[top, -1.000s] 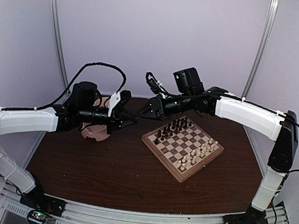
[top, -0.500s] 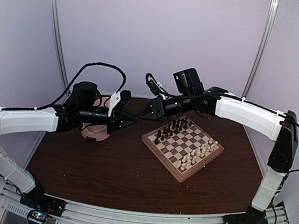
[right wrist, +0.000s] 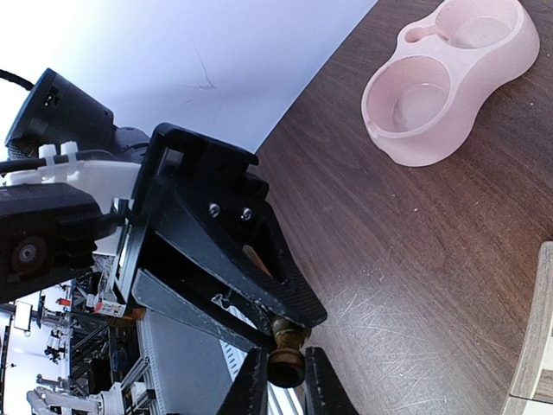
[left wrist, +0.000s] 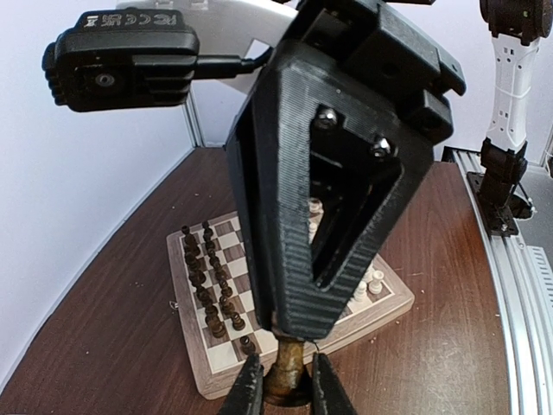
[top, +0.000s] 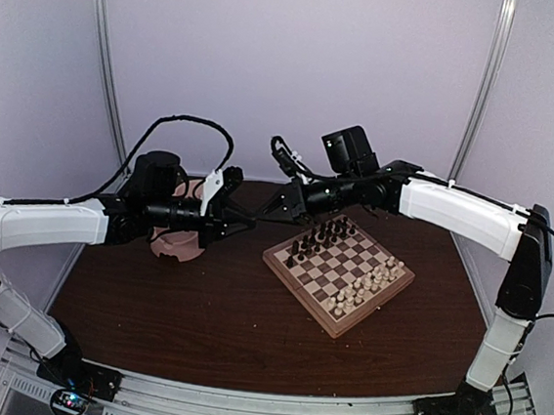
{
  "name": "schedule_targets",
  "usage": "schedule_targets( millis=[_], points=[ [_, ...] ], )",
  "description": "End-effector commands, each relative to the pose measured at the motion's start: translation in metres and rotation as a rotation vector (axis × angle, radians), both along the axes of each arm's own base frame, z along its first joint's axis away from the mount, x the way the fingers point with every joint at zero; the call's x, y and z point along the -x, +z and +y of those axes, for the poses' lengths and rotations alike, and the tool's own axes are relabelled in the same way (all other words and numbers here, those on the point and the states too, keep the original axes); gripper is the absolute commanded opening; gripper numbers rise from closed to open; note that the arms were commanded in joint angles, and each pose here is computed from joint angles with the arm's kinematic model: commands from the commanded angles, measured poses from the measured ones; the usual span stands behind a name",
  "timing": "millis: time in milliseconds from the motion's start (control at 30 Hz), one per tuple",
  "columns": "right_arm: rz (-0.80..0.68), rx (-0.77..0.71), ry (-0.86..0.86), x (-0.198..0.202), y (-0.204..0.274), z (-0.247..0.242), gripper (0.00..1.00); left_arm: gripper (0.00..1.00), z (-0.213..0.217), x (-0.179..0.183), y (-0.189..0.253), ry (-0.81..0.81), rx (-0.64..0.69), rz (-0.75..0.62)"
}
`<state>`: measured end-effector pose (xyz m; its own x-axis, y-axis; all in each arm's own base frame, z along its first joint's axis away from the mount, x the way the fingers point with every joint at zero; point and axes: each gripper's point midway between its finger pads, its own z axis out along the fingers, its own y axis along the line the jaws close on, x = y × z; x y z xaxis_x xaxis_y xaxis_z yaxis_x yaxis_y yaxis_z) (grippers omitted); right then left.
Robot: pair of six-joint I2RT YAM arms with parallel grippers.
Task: Set up the chess pieces on the board
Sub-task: Pass from the left arm to the right, then place the rook at a8.
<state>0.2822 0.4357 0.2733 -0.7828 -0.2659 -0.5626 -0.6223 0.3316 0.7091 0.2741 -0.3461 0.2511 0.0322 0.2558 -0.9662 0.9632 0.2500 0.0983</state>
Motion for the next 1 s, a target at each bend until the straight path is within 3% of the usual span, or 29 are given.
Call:
schedule_targets(
  millis=[0,133,300,567,700,967],
  points=[
    [-0.014,-0.016,0.025,0.003,0.006,0.002,0.10,0.00,-0.005,0.002,0.009,-0.025,0.037,-0.027],
    [-0.014,-0.013,0.027,0.004,0.006,0.003,0.04,0.04,-0.005,0.001,0.009,-0.020,0.039,-0.027],
    [-0.039,0.033,0.013,0.000,0.002,-0.003,0.03,0.34,-0.001,0.001,0.010,0.006,0.044,-0.036],
    [-0.189,0.415,-0.071,-0.031,-0.045,-0.043,0.04,0.63,0.026,-0.014,0.009,0.206,0.045,-0.036],
    [-0.244,0.550,-0.090,-0.046,-0.066,-0.054,0.03,0.70,0.044,-0.021,0.001,0.314,0.026,0.013],
    [-0.325,0.684,-0.103,-0.072,-0.094,-0.051,0.03,0.73,0.075,-0.028,-0.019,0.437,-0.079,0.088]
  ],
)
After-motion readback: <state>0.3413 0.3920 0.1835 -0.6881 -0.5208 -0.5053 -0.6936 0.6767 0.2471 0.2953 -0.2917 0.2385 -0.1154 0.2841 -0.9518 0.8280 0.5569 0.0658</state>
